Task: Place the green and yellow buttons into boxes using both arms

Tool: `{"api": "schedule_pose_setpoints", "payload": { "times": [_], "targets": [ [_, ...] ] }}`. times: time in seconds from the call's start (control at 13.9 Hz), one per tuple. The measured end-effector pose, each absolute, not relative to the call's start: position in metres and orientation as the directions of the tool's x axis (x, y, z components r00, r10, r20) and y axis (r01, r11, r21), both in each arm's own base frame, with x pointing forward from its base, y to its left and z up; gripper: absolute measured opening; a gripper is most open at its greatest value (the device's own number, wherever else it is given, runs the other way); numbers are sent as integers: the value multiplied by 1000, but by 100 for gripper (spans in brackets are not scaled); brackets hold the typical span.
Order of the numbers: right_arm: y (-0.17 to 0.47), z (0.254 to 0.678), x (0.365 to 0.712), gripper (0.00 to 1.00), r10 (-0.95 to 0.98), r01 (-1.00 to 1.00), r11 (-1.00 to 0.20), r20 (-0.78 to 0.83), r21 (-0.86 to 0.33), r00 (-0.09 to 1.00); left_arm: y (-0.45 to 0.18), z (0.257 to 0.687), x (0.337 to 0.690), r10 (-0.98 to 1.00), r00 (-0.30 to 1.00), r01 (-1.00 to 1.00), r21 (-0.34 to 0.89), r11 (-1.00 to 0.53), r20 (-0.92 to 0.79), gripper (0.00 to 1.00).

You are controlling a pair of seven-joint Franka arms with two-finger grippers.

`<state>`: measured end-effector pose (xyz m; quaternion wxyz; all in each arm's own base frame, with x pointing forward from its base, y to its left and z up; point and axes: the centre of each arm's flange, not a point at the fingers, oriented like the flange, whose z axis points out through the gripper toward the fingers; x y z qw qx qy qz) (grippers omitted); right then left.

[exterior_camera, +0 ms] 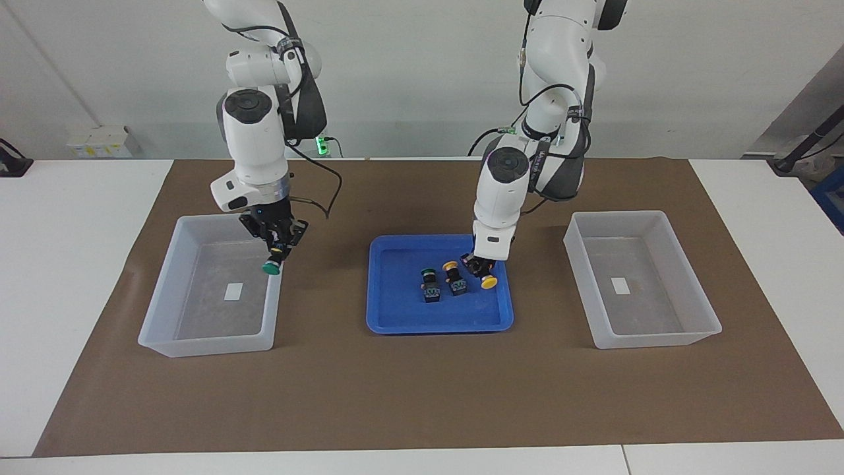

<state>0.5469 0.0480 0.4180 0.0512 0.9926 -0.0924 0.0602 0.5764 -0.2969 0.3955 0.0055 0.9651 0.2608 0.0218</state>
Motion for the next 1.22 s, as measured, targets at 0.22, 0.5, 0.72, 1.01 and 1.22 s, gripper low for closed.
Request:
{"api": "schedule_pose_setpoints", "payload": {
  "times": [0.22, 0.5, 0.72, 1.01, 1.22],
  "targets": [
    [9, 401, 542, 32, -168, -179, -979, 108, 100, 980, -266, 428, 598, 452, 891, 452, 6, -892, 32, 44],
    [-27, 365, 529, 32, -135, -143, -984, 71, 108, 988, -231, 442, 611, 388, 921, 389, -7, -921, 21, 44],
    [-54, 344, 529, 32, -113, -119, -987, 56, 109, 992, -212, 445, 615, 330, 944, 330, -23, -944, 2, 44],
    [-65, 324, 532, 32, -123, -127, -986, 48, 106, 991, -160, 463, 621, 276, 961, 276, -7, -961, -18, 44],
    [-66, 321, 532, 37, -125, -129, -986, 44, 106, 991, -128, 471, 622, 246, 969, 245, -12, -969, -41, 44]
  ]
}}
